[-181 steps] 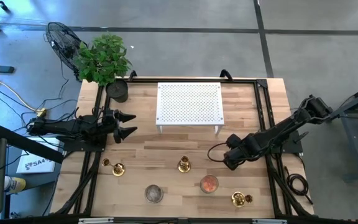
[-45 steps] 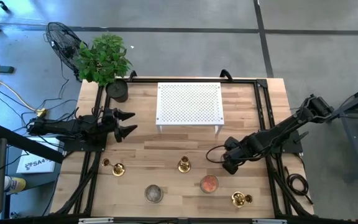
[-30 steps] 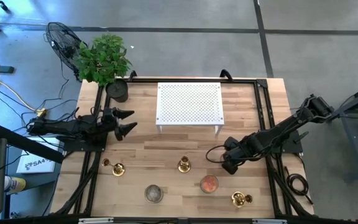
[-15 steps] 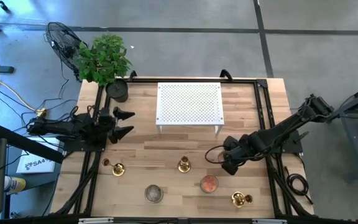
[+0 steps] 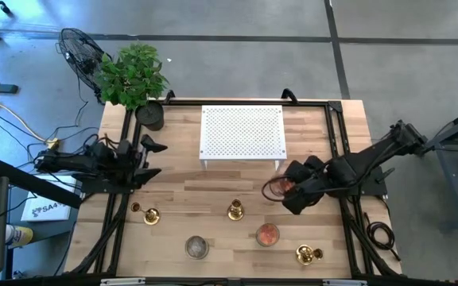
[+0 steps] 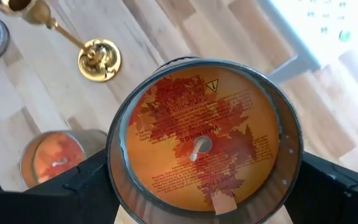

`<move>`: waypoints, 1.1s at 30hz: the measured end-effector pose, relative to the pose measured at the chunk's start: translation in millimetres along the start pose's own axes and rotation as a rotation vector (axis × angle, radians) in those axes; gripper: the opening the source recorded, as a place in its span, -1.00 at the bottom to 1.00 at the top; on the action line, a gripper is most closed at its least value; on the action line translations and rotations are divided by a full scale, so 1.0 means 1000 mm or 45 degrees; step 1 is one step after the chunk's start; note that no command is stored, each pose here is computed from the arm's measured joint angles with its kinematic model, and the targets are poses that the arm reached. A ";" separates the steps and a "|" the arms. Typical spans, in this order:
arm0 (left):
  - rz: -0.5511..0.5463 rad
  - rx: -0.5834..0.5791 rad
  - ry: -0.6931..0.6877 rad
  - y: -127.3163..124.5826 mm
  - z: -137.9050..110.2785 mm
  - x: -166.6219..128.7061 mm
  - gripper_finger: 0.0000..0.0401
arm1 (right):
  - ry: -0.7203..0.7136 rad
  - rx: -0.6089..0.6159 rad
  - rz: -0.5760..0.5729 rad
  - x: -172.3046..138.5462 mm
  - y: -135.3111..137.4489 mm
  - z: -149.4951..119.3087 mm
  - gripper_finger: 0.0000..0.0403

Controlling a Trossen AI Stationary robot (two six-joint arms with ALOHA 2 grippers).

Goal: Pick & Place candle stick holders
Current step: Put the top right orange scented candle on the shelf

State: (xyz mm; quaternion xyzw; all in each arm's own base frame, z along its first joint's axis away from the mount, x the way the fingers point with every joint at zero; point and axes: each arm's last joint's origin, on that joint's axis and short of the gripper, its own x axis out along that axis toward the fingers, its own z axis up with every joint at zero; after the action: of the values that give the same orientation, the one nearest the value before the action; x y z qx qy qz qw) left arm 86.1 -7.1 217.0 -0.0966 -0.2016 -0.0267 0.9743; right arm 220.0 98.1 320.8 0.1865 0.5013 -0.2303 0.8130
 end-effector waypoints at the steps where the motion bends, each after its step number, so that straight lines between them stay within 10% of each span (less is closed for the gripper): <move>1: 0.002 0.012 0.007 0.000 0.002 0.001 0.99 | -0.014 -0.006 -0.002 -0.001 -0.001 0.003 0.68; 19: 0.093 0.176 0.640 -0.019 0.065 0.103 0.99 | -0.128 -0.167 0.055 0.012 -0.018 0.048 0.68; 33: 0.026 -0.060 0.985 -0.024 0.025 0.177 0.99 | -0.271 -0.402 0.130 0.010 -0.010 0.057 0.68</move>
State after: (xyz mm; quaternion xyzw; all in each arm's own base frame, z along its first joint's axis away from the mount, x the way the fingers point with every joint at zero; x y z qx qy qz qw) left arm 236.9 -27.8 314.3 -0.1036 0.1825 -0.0560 0.9761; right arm 260.6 57.6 335.2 0.0564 0.4324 -0.1257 0.8911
